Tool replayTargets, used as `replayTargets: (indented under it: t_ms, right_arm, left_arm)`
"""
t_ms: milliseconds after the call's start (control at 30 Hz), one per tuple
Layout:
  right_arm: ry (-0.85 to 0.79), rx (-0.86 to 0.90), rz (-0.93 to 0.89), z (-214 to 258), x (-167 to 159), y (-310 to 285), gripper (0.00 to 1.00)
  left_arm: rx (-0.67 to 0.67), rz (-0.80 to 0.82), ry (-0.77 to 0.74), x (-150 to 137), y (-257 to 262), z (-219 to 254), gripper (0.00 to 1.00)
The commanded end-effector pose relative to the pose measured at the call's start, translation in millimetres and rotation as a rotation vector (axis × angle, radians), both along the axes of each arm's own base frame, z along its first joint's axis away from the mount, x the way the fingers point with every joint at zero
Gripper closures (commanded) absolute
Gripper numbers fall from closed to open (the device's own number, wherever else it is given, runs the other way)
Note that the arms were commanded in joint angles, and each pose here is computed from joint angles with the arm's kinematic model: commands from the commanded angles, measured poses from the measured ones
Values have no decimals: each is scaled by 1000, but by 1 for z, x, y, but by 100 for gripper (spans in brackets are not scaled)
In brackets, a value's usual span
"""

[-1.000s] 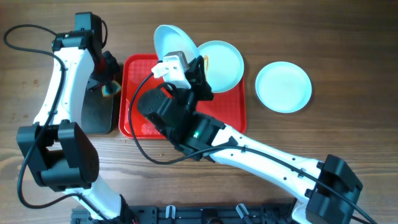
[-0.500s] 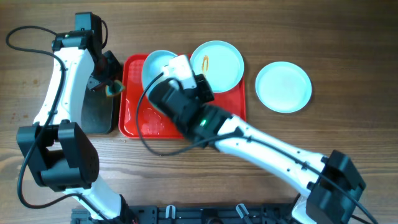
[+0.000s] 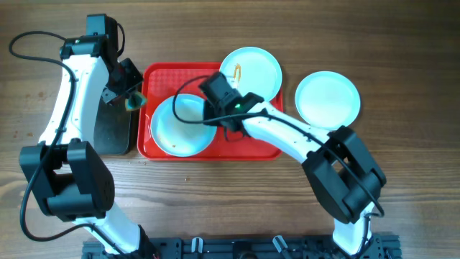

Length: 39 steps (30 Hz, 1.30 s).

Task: Clean dirty plates on tray and stack at the side

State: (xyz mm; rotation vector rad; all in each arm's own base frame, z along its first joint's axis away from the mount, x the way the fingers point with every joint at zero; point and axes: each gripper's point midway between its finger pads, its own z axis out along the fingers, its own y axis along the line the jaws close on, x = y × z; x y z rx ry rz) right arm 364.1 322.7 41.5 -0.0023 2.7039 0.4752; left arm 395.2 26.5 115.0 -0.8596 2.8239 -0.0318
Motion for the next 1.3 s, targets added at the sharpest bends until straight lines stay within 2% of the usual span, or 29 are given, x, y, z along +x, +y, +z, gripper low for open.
replayTargets:
  t_ms: [0,100,167,300,367,567,667,767,800,833,1000,1100,1267]
  right_arm:
    - [-47,36,113,10,8,9,53]
    - [-62,82,272,24,15,12,51]
    - [-87,51,339,27,24,4,46]
    - [-77,-13,464,16,26,11,46]
    - [-41,-13,480,0,23,18,48]
    - [34,1,495,-21,23,28,61]
    - [62,-17,408,-29,27,23,67]
    - [107,-1,338,-36,25,22,84]
    - [119,3,319,-37,25,21,93]
    - [127,5,305,-38,25,21,96]
    - [184,-52,60,-45,30,-3,96]
    - [211,-55,-44,-47,33,-13,96]
    - [229,-35,-92,-47,36,-16,96]
  left_arm:
    - [-10,-14,-37,4,-1,11,96]
    - [-10,-15,-38,4,-1,11,96]
    - [-10,-15,-40,5,-1,11,96]
    - [-21,-17,-42,5,-3,11,96]
    - [-29,-18,-43,5,-4,11,96]
    - [-28,-18,-43,5,-4,11,96]
    - [-28,-18,-43,5,-4,11,96]
    - [-28,-18,-47,6,-4,11,93]
    - [-28,-18,-46,6,-4,11,93]
    - [-28,-18,-46,6,-4,11,92]
    - [-60,-25,-48,6,-10,11,92]
    - [-79,-38,-46,6,-16,10,95]
    - [-81,-84,-18,1,-35,-16,96]
